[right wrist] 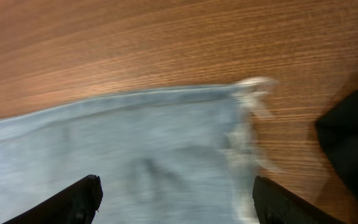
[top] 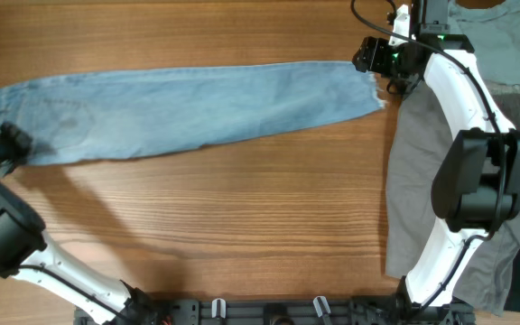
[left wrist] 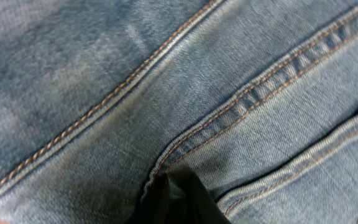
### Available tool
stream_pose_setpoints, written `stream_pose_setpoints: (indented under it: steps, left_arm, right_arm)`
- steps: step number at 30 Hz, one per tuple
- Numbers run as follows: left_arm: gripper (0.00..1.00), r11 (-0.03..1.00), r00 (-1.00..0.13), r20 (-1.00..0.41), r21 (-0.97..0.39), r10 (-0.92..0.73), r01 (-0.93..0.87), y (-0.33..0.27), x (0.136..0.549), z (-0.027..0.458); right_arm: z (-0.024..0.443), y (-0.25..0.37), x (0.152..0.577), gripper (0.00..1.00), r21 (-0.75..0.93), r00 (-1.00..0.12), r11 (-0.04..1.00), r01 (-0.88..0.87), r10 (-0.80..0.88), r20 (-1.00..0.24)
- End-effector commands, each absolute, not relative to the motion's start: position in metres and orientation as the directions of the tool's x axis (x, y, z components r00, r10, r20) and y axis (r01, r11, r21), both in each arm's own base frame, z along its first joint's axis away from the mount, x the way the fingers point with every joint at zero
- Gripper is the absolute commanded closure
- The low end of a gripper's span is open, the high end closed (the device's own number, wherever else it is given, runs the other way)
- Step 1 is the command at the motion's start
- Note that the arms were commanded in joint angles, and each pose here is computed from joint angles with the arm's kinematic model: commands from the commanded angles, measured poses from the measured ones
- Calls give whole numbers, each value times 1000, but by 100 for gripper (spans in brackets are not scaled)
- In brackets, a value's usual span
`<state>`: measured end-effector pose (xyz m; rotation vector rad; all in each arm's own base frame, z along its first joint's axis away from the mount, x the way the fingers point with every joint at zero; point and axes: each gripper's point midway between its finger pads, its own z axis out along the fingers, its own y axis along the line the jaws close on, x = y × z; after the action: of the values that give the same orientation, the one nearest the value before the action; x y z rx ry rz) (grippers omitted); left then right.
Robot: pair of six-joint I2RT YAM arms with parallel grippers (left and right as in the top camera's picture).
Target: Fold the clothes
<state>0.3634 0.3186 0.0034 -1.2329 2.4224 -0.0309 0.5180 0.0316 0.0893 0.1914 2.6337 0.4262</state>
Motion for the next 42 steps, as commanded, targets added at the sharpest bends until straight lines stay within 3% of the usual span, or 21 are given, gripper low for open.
stream_pose_setpoints:
  steps: [1, 6, 7, 9, 10, 14, 18, 20, 21, 22, 23, 29, 35, 42]
  left_arm:
    - [89, 478, -432, -284, -117, -856, -870, 350, 308, -32]
    - [88, 491, -435, -298, -148, -850, -858, 348, 315, -21]
    - [84, 496, -434, -310, -158, -846, -854, 348, 318, -15]
    - [46, 515, -434, -338, -201, -835, -834, 347, 326, 2]
    - [41, 537, -440, -362, -234, -822, -810, 345, 333, 17]
    - [30, 589, -420, -454, -341, -785, -732, 335, 352, 85]
    - [28, 642, -401, -537, -397, -742, -656, 308, 352, 163]
    - [27, 656, -394, -563, -395, -726, -644, 302, 350, 182]
    - [27, 663, -389, -579, -393, -717, -636, 296, 347, 195]
    - [27, 671, -383, -596, -392, -706, -629, 291, 344, 209]
    - [27, 676, -380, -605, -391, -700, -624, 287, 342, 217]
    - [28, 711, -378, -646, -386, -663, -587, 252, 328, 261]
    - [34, 770, -375, -709, -376, -598, -516, 215, 327, 299]
    - [37, 802, -354, -753, -368, -554, -471, 186, 312, 331]
  right_arm:
    - [42, 30, 512, 17, 284, -922, 956, 73, 174, -347]
    - [-6, 45, 496, 18, 328, -963, 944, 45, 128, -235]
    - [-10, 49, 493, 22, 347, -968, 937, 32, 115, -221]
    - [-13, 65, 489, 28, 409, -975, 912, -39, 55, -216]
    - [-12, 74, 487, 31, 434, -975, 898, -75, 26, -222]
    - [-19, 88, 483, 37, 437, -978, 895, -95, -1, -209]
    - [-33, 108, 484, 44, 456, -976, 881, -128, -31, -214]
    - [-37, 107, 486, 59, 449, -979, 888, -99, -5, -205]
    - [-39, 102, 488, 88, 432, -980, 900, -61, 27, -196]
    - [-41, 90, 491, 96, 395, -979, 918, 6, 86, -184]
    - [-38, 81, 493, 96, 374, -976, 927, 31, 109, -187]
    - [42, 21, 505, 96, 379, -931, 920, 100, 221, -292]
    - [166, -49, 487, 96, 256, -827, 957, 139, 254, -501]
    - [265, 4, 461, 96, 251, -735, 968, -24, 153, -660]
